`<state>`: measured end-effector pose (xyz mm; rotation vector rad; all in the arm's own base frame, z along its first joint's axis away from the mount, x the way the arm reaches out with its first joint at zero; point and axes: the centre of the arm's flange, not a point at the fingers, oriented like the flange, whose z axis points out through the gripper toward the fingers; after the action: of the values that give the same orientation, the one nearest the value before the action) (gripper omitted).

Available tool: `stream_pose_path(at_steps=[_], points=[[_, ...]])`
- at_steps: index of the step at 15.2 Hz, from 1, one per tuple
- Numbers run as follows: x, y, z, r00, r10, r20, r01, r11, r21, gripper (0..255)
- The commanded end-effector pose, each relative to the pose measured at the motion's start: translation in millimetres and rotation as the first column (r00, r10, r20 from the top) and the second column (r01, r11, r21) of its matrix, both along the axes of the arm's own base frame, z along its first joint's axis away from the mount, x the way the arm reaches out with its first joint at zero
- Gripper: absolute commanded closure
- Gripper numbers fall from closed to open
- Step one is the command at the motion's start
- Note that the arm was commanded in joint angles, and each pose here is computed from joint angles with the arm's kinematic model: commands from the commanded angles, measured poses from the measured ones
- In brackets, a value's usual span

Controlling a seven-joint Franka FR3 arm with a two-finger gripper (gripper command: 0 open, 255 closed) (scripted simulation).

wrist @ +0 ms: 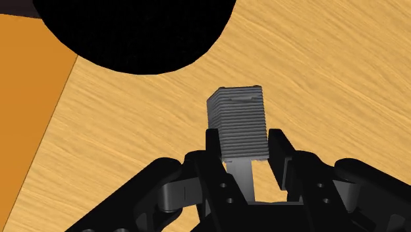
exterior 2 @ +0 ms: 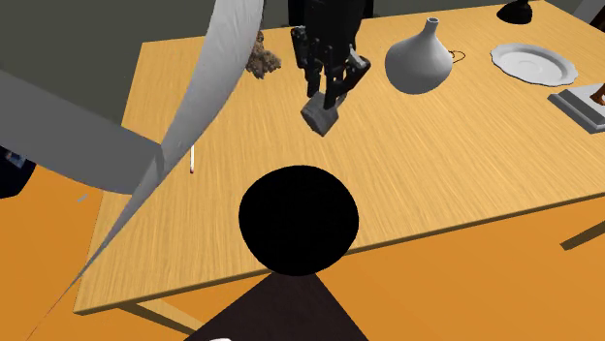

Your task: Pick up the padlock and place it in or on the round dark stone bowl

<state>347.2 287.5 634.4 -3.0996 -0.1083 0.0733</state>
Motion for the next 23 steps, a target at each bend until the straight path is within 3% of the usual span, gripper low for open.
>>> stream_pose_path(at_steps=[1, 7, 8, 9, 13, 14, 23], points=[[-22.3, -15.7, 0.9, 1.000, 0.000, -0.001, 0.000, 1.000, 0.002, 255], [-91.1, -55.0, 2.3, 1.000, 0.000, -0.001, 0.000, 1.000, 0.002, 255], [-79.2, -48.6, 0.8, 1.000, -0.001, 0.000, 0.001, 1.000, 0.001, 255], [-79.2, -48.7, 0.8, 1.000, -0.001, 0.000, 0.001, 1.000, 0.001, 0], [-83.3, -44.8, -49.0, 0.990, 0.037, 0.137, -0.043, 0.998, 0.038, 0], [-83.3, -44.5, -52.4, 0.988, 0.040, 0.146, -0.046, 0.998, 0.041, 0], [-79.5, -41.2, -92.0, 0.988, 0.040, 0.146, -0.046, 0.998, 0.041, 0]])
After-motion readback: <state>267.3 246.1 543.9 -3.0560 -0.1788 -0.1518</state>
